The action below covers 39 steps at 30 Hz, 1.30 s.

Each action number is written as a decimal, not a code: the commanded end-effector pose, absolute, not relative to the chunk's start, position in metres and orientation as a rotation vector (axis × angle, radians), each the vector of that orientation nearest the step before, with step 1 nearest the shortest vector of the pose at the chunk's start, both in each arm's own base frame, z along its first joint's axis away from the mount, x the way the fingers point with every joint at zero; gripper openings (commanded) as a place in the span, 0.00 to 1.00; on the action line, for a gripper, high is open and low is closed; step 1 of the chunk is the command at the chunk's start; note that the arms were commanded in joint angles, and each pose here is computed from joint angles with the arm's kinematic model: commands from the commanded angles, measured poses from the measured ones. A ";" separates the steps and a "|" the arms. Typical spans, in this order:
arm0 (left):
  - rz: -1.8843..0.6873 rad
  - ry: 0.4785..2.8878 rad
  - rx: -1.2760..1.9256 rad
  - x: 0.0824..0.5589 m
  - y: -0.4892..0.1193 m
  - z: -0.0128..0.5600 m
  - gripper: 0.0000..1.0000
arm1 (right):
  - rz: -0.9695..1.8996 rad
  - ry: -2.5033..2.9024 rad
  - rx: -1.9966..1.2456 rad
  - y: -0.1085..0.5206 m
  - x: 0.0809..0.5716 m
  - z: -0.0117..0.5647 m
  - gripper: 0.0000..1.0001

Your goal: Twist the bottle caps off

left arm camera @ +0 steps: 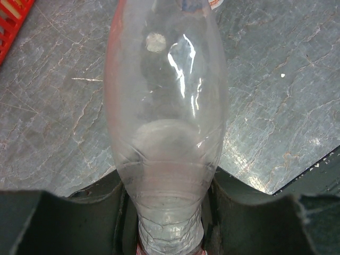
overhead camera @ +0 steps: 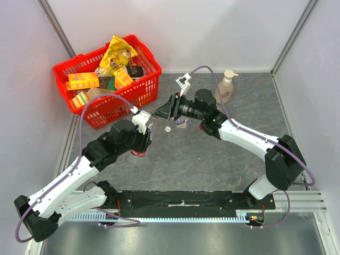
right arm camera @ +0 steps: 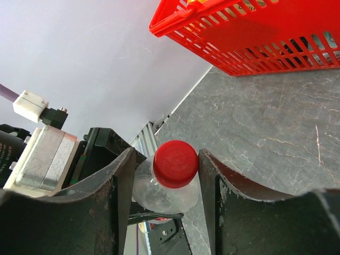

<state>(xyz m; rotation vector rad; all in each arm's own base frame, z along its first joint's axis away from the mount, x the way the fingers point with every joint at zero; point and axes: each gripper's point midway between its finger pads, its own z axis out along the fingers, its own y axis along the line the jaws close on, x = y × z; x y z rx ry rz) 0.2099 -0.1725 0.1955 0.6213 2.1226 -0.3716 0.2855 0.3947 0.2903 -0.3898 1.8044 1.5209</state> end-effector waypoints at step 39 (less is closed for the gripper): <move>-0.849 1.831 0.960 0.150 -0.223 0.245 0.02 | 1.657 1.363 -0.832 0.382 0.215 0.353 0.00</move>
